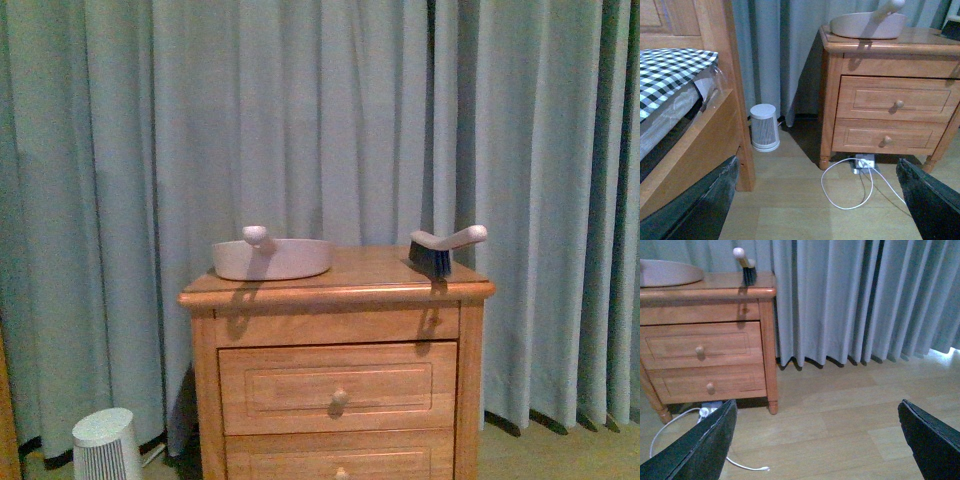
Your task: Clean up trash
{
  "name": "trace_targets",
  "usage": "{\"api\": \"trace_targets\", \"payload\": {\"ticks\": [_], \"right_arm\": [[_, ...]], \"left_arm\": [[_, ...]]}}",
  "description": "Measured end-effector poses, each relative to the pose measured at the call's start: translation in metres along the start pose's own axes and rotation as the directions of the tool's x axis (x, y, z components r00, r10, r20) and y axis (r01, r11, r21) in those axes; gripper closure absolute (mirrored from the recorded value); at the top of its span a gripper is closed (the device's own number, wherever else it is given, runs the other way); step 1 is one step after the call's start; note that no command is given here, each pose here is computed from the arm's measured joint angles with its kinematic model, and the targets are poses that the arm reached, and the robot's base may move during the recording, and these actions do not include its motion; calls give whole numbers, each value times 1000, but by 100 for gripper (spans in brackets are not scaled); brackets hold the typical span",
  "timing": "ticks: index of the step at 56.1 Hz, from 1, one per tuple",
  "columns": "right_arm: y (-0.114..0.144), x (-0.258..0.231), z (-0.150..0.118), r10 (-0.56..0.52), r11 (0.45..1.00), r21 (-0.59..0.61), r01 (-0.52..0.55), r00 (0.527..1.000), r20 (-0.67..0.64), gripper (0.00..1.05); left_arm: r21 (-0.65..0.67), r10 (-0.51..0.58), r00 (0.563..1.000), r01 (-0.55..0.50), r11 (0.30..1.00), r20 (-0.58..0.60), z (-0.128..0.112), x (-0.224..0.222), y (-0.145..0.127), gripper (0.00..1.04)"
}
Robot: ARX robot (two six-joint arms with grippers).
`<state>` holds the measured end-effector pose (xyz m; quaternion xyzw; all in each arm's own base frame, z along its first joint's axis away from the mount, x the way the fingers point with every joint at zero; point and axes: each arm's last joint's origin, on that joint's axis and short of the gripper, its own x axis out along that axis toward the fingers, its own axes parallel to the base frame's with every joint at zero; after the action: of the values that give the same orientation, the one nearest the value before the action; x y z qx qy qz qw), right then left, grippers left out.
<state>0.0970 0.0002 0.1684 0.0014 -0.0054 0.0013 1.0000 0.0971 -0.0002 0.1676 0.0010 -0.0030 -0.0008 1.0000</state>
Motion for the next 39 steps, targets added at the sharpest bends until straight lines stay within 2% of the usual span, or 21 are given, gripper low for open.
{"api": "trace_targets", "payload": {"ticks": [39], "right_arm": [[0, 0, 0, 0, 1000, 0, 0, 1000, 0, 7]], "left_arm": [[0, 0, 1000, 0, 1000, 0, 0, 0, 0, 8]]}}
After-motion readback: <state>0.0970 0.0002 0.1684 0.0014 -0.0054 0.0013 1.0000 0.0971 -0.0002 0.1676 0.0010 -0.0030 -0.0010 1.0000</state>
